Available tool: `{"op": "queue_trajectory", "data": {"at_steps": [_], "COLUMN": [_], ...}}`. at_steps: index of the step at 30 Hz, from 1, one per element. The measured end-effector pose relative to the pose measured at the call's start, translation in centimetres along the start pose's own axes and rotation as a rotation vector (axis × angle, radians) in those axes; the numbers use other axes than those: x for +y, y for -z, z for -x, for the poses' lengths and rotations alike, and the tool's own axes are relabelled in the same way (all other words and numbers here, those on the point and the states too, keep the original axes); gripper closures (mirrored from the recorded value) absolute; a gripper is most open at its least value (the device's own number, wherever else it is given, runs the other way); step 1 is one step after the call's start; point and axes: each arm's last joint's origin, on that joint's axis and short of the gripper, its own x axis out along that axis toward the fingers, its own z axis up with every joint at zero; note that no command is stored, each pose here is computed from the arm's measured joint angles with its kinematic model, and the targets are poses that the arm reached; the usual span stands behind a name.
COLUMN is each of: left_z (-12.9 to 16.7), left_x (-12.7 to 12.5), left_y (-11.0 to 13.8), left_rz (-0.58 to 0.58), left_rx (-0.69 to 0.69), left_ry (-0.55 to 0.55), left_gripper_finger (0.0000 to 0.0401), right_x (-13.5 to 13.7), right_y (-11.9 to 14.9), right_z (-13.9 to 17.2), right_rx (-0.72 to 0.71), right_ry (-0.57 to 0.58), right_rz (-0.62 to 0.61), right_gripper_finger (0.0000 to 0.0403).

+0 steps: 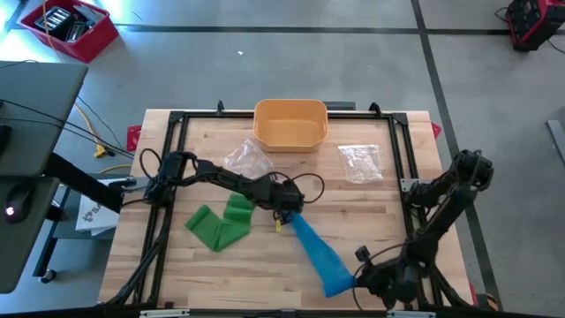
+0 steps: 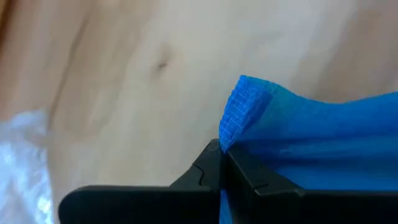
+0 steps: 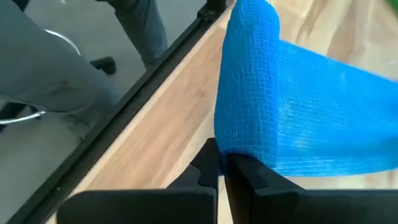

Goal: Roll bandage
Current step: Roll the blue bandage

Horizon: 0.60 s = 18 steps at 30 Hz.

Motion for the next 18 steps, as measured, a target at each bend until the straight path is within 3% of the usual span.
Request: {"op": "queue_trajectory", "data": {"at_steps": [7,13,18], "left_z": [-0.4,0.1,1.1], "left_x": [1.1,-0.8,-3.4], "left_y": [0.0,-0.5,-0.9], "left_rz": [0.108,0.041,-0.026], "left_rx": [0.042,-0.043,-0.182], "left_ry": [-0.044,0.111,0.214], "left_gripper_finger": [0.0401,0.0401,0.0401], "right_x": [2.6,3.3,2.4], "right_y": [-3.5,-5.4,-4.7], "right_z": [2.8,4.7,3.9], "right_rx": [-0.051,-0.083,-0.049], "right_ry": [0.074,0.217,0.243], "right_rz": [0.134,0.287,0.287], "right_gripper_finger": [0.0403,0.0403,0.0403]}}
